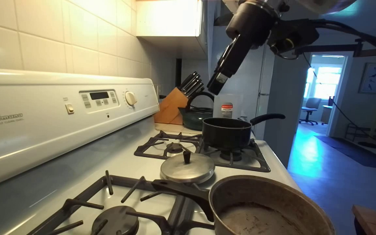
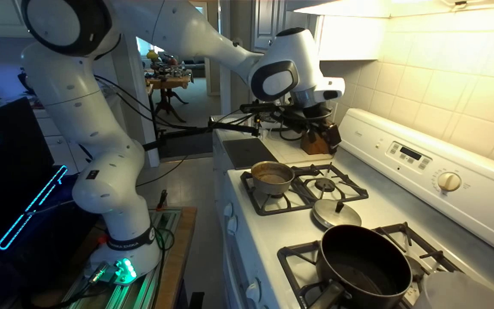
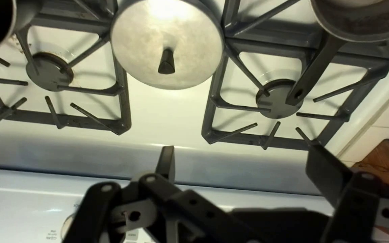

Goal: Press the switch on the stove.

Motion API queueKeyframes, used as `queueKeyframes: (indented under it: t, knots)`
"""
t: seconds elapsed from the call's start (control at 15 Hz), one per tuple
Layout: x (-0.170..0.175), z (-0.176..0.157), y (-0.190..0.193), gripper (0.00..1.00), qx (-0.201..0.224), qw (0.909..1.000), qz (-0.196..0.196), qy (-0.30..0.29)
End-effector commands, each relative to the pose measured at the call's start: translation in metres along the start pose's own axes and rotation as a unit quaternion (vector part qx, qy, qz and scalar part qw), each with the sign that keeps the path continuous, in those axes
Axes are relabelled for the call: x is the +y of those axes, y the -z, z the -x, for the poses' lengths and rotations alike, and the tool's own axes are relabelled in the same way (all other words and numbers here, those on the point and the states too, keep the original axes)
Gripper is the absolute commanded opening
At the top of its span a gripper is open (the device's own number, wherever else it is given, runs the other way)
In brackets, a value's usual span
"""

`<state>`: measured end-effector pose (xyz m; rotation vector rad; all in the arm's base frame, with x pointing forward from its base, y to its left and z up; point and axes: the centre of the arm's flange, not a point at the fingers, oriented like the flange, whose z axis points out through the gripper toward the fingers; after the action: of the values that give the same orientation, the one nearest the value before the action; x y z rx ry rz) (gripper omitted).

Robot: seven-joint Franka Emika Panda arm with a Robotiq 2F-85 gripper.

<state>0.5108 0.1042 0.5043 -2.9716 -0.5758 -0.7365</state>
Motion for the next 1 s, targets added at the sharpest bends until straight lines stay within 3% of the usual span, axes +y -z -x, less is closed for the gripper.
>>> queueKeyframes:
  t: [0.0,0.67,0.87,0.93]
  knots:
    - [-0.009,-0.044,-0.021,1.00,0.025,0.9995,0.010,0.017]
    - [-0.028,-0.141,-0.055,1.00,0.043,0.9987,-0.007,-0.026]
    - [-0.037,-0.152,-0.069,1.00,0.041,0.9975,-0.004,-0.057]
    - [-0.030,-0.127,-0.059,1.00,0.045,0.9982,-0.013,-0.038]
